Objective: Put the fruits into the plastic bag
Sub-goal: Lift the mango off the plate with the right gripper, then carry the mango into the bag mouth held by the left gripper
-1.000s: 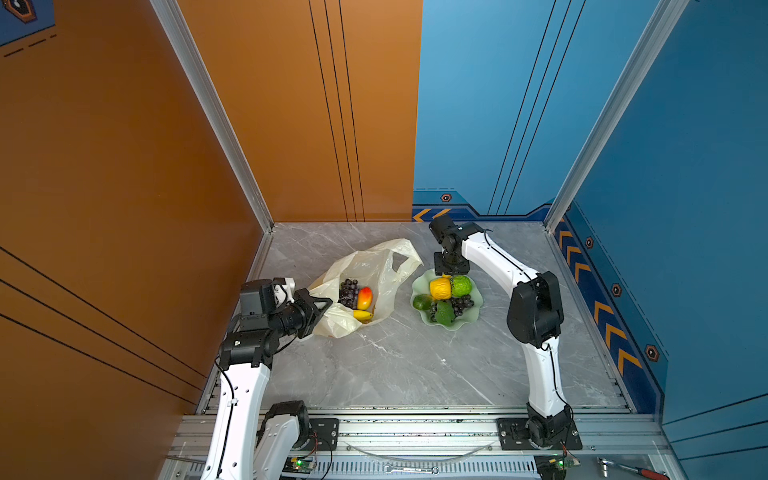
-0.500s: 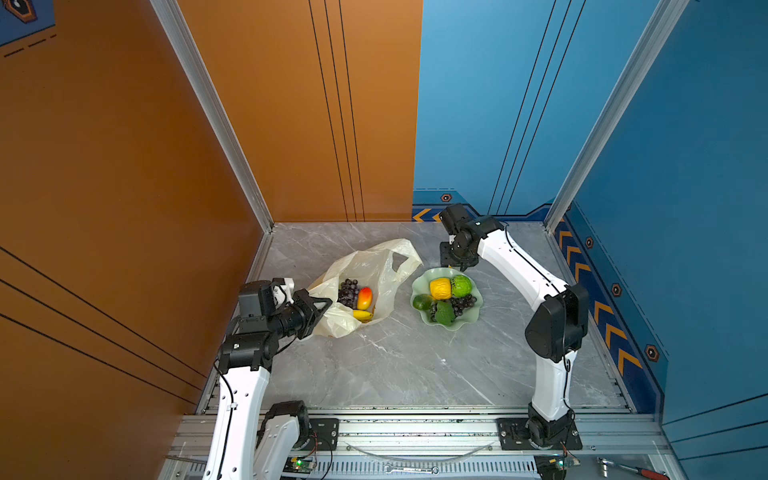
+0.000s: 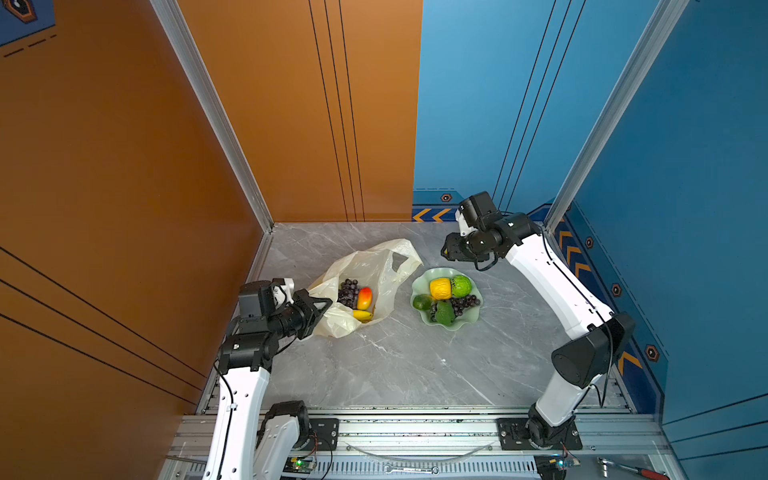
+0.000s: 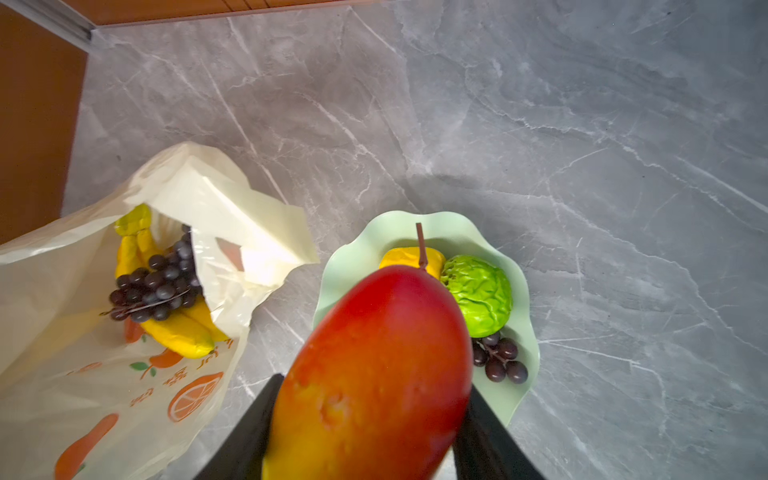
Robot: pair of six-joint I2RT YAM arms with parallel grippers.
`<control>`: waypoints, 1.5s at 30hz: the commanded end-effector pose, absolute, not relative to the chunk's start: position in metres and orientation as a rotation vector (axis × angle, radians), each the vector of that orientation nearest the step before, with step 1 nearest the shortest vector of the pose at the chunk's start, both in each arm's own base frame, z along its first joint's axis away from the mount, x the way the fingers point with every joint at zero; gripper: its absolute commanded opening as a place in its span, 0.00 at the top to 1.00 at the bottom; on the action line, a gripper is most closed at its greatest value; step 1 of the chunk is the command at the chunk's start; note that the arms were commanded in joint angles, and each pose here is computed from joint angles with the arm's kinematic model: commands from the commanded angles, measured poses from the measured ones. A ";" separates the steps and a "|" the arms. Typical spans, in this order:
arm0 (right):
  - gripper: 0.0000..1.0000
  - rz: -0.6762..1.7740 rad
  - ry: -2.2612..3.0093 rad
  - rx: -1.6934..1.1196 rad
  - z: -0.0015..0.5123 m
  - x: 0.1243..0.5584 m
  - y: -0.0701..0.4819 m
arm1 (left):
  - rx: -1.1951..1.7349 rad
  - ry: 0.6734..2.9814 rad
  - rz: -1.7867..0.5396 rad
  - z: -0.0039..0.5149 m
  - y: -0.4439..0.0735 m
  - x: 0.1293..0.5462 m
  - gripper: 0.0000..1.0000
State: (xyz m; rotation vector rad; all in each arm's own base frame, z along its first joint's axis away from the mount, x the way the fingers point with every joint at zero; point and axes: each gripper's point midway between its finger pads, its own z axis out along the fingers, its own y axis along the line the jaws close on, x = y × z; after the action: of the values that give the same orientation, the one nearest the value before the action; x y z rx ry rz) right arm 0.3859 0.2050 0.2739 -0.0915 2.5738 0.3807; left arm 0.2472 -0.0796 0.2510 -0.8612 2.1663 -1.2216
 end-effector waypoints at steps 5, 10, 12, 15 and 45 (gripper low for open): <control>0.53 0.722 2.475 -0.283 0.321 0.351 0.252 | -0.816 2.147 -1.215 0.262 -0.081 0.249 1.00; 0.52 0.947 2.409 -0.360 0.342 0.333 0.284 | -0.810 2.147 -1.218 0.262 -0.082 0.248 1.00; 0.53 1.031 2.389 -0.388 0.347 0.326 0.297 | -0.806 2.149 -1.220 0.262 -0.083 0.248 1.00; 0.52 1.113 2.372 -0.429 0.349 0.316 0.315 | -0.804 2.147 -1.222 0.263 -0.083 0.247 1.00; 0.51 1.309 2.580 -0.602 0.229 0.317 0.445 | -0.805 2.102 -1.247 0.273 -0.084 0.238 1.00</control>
State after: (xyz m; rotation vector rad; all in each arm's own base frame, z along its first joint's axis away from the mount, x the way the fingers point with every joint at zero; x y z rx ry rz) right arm 0.3132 0.4326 0.2202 -0.5907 2.6175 1.2615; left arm 0.2373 -0.0837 0.2643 -0.8314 2.1242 -1.2450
